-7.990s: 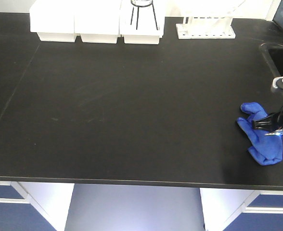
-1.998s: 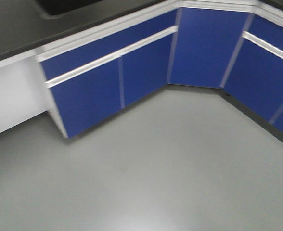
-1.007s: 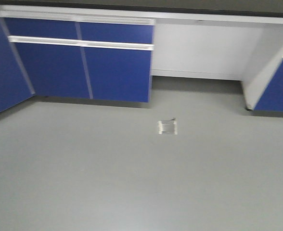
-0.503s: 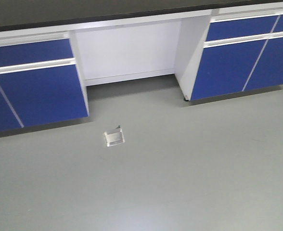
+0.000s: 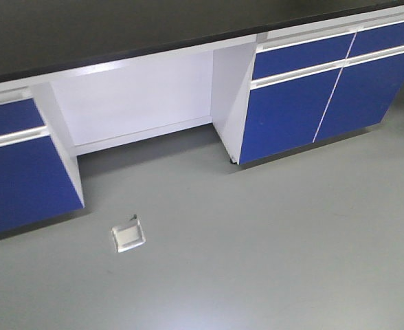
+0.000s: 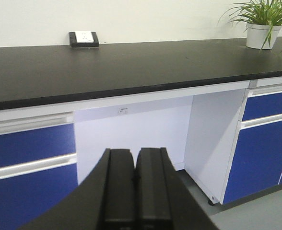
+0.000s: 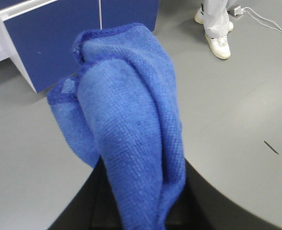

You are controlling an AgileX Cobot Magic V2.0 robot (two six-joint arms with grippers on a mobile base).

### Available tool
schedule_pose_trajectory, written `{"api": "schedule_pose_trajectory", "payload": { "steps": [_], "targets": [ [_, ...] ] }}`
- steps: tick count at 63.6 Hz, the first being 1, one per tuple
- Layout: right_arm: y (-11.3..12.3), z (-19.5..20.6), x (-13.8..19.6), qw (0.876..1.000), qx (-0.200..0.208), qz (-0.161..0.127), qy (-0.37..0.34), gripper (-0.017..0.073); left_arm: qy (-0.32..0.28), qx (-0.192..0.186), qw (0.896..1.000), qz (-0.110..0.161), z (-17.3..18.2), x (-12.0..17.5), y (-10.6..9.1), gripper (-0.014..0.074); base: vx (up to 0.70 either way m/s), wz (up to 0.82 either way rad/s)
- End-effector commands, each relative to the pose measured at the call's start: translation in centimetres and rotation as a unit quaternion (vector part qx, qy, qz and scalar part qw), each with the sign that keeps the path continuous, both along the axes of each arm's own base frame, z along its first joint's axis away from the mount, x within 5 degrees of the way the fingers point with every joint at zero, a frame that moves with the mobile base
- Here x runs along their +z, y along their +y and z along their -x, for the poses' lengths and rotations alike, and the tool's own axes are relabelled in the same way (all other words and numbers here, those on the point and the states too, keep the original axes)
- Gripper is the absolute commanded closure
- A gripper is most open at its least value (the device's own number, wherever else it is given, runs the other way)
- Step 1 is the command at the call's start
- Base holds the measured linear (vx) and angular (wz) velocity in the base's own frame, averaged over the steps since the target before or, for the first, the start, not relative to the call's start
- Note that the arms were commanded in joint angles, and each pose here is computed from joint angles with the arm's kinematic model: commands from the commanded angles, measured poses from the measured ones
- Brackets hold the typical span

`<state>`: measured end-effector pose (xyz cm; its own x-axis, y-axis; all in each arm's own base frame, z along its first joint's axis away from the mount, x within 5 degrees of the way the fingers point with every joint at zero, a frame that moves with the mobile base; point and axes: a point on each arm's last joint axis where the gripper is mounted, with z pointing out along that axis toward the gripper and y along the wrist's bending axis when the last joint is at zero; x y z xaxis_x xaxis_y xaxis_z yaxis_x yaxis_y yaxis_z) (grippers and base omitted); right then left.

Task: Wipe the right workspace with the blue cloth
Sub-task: 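Drive the base to the other black bench holding the cloth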

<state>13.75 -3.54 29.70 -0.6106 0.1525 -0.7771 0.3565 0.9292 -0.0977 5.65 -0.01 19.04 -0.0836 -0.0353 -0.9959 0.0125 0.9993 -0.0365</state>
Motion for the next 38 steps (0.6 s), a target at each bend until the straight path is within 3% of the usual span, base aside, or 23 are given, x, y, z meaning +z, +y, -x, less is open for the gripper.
{"api": "schedule_pose_trajectory", "payload": {
  "steps": [1, 38],
  "targets": [
    [0.0, -0.34, 1.51, 0.999, 0.015, 0.019, -0.043, 0.0564, -0.033, -0.008, 0.999, 0.005, -0.04, -0.2, -0.13, 0.0599, 0.37, -0.18],
    [0.0, -0.34, 1.51, 0.999, 0.015, 0.019, -0.043, 0.0564, -0.033, -0.008, 0.999, 0.005, -0.04, -0.2, -0.13, 0.0599, 0.41, -0.07]
  ]
}}
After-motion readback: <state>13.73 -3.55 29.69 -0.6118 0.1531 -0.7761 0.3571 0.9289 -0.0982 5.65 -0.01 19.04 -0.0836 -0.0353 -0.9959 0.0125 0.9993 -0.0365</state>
